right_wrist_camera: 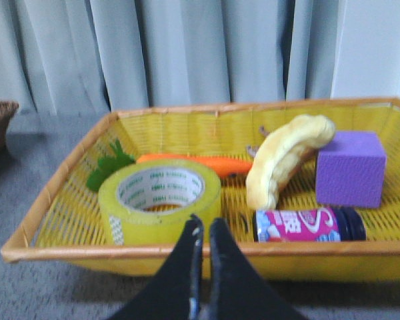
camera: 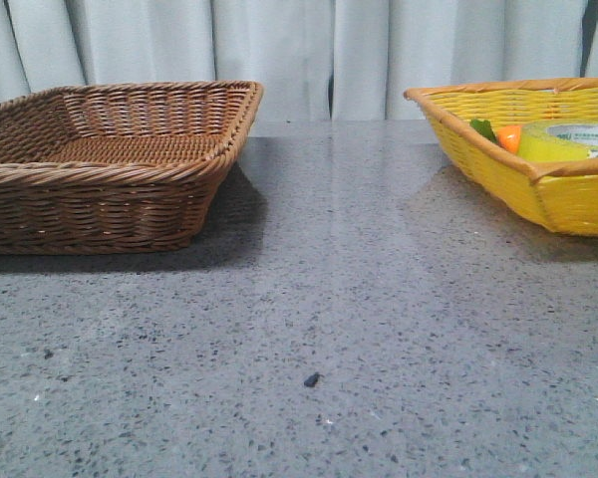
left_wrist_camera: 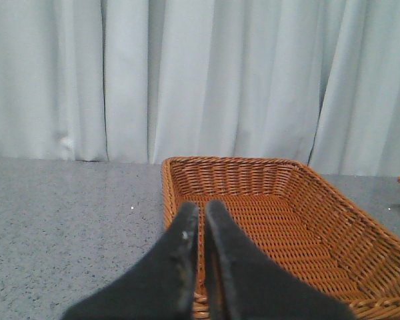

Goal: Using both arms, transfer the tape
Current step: 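Reach the right gripper into the yellow basket over the yellow tape roll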

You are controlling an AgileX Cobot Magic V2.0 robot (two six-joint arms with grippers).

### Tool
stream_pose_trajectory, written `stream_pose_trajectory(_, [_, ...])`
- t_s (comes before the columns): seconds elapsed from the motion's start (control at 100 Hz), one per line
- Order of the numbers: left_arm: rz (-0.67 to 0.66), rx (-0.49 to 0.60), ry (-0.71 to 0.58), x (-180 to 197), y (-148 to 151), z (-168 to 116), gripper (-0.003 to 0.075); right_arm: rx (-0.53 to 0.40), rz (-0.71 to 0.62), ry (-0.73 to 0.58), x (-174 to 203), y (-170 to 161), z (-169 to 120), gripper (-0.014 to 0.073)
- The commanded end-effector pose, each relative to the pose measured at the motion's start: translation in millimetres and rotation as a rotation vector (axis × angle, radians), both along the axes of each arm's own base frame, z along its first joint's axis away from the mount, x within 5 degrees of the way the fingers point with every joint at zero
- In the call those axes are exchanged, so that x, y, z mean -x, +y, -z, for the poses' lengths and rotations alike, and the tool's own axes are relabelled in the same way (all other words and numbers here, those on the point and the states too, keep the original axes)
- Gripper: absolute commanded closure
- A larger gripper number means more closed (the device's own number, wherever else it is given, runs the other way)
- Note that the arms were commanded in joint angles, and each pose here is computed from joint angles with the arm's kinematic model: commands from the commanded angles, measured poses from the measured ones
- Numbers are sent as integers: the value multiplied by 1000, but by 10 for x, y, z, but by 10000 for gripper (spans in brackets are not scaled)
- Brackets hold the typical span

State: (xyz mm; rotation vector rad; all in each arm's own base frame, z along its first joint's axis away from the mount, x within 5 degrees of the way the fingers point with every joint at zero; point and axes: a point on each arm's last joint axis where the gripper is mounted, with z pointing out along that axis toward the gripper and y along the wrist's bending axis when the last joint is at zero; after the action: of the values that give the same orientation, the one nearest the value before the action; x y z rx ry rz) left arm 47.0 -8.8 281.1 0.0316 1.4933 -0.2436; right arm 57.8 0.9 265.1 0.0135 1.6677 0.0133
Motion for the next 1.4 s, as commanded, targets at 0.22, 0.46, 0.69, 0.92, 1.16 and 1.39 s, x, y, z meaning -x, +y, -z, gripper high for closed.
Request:
stream_pose_trajectory(0.22, [6,11,48,-154,-29,-384,741,2,-9,26,-335,0,-613,668])
stream_pose_trajectory(0.46, [6,8,72,-206,-37,-380,741,-31,14,-234,-567,-22,-848,669])
stream_pose_trajectory(0.69, [5,8,70,-206,-37,-382,741,-31,0,-108,-783,-8,-968,664])
stream_pose_trajectory(0.92, [5,5,74,-206,-37,-378,741,-32,-40,223,-1255,31,-1087,393])
stream_pose_trajectory(1.16, [5,5,74,-206,-37,-378,741,-13,-148,483,-1724,250,-1037,244])
stream_pose_trajectory(1.39, [5,5,74,-206,-37,-378,741,23,-242,720,-2107,528,-772,244])
